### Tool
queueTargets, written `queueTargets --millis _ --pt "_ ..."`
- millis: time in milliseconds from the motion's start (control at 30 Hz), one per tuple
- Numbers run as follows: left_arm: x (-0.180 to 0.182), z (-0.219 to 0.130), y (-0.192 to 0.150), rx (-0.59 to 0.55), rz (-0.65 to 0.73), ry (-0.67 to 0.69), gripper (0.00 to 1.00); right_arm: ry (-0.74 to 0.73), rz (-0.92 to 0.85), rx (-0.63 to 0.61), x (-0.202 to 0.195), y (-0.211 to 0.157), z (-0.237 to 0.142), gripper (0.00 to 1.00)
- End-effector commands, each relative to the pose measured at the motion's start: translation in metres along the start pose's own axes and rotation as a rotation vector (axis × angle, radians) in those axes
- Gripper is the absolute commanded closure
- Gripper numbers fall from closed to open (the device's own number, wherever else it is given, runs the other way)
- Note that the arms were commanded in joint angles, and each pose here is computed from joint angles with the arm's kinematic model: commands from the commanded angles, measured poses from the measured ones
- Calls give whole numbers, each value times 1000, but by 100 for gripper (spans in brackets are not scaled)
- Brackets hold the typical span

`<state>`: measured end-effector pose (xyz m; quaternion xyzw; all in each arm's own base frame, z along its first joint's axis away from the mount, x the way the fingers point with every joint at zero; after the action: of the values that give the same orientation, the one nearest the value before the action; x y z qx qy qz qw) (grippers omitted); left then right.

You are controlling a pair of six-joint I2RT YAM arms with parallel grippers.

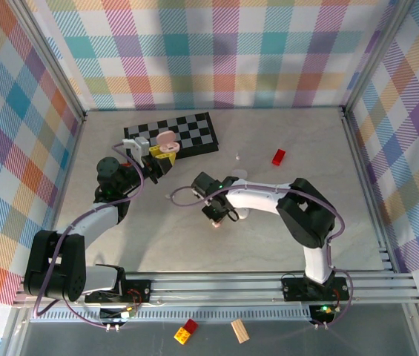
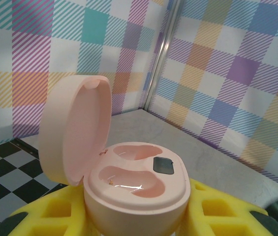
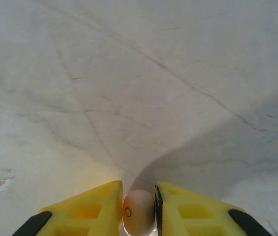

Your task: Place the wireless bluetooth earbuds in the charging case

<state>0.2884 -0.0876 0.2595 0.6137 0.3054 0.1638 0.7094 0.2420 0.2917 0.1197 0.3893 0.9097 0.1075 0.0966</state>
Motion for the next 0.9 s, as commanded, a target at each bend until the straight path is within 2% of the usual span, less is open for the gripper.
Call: queueTargets --millis 0,233,367,500,633,867 --pt "0 1 9 -33 56 -31 66 118 166 -27 -22 -3 -24 77" --pt "-2 3 3 -17 65 -38 66 286 336 -84 -58 -6 -48 76" --pt "-3 3 2 -10 71 -44 66 299 336 -99 -65 -4 -52 73" --pt "-4 4 3 -11 74 -53 65 279 346 -58 -67 -4 -45 67" --pt "-4 5 2 -7 67 -64 65 341 466 -19 -75 0 -33 61" --pt "-5 5 2 -9 64 -71 65 423 639 74 -78 5 -4 59"
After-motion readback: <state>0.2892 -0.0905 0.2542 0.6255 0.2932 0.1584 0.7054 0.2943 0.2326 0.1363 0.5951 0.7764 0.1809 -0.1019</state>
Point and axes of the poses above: each hand's point on the last joint's axis, 136 mm out from that joint toward the fingers, its own z axis out along the fingers, its own x axis along the line the jaws close on, y = z × x, the point moved 10 cm from there along -z, back along the fingers
